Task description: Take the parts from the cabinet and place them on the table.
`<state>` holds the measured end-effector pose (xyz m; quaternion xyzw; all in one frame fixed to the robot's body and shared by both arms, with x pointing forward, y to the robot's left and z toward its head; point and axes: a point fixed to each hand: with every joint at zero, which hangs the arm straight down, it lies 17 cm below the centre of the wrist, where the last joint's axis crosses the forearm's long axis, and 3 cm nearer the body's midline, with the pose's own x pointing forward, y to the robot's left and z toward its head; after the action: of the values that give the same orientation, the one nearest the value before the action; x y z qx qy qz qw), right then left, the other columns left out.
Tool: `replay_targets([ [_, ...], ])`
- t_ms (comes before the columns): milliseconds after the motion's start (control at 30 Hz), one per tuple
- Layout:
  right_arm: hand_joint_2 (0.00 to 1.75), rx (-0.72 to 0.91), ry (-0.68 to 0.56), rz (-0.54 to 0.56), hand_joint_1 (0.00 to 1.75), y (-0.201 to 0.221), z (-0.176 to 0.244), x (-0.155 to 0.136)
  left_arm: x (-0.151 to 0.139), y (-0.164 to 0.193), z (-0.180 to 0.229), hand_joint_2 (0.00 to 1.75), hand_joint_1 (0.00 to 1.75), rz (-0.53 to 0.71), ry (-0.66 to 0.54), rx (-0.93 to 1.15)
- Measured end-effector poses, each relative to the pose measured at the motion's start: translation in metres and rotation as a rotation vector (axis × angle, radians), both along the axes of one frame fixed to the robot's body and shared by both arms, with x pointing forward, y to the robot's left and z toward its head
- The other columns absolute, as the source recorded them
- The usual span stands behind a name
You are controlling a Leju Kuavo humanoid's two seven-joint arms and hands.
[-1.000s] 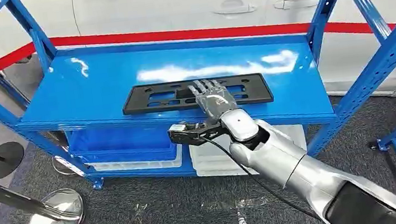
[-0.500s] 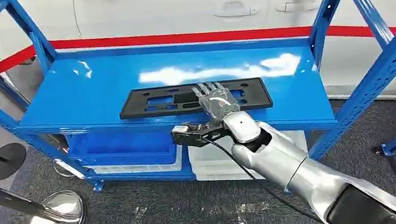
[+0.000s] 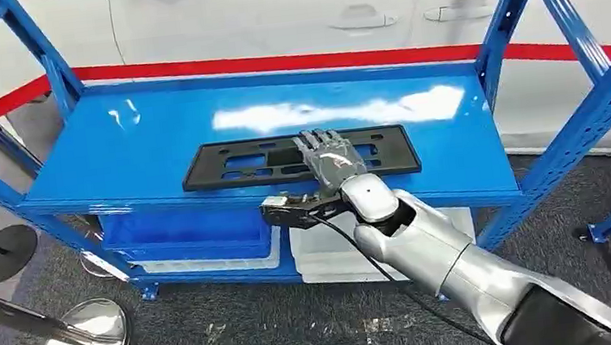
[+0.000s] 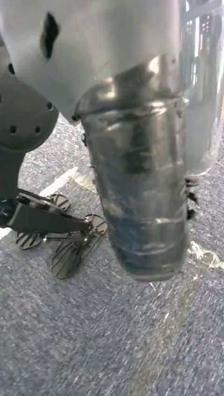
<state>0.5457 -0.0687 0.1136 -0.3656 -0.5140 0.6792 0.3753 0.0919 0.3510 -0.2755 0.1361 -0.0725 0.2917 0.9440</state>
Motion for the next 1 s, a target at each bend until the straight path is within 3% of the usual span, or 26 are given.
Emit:
replay_targets([
  [1000, 1.75, -0.009, 0.051, 0.009, 0.00, 0.005, -0.023, -0.012, 0.001, 0.000, 0.000, 0.00, 0.00, 0.015, -0.001, 0.000],
])
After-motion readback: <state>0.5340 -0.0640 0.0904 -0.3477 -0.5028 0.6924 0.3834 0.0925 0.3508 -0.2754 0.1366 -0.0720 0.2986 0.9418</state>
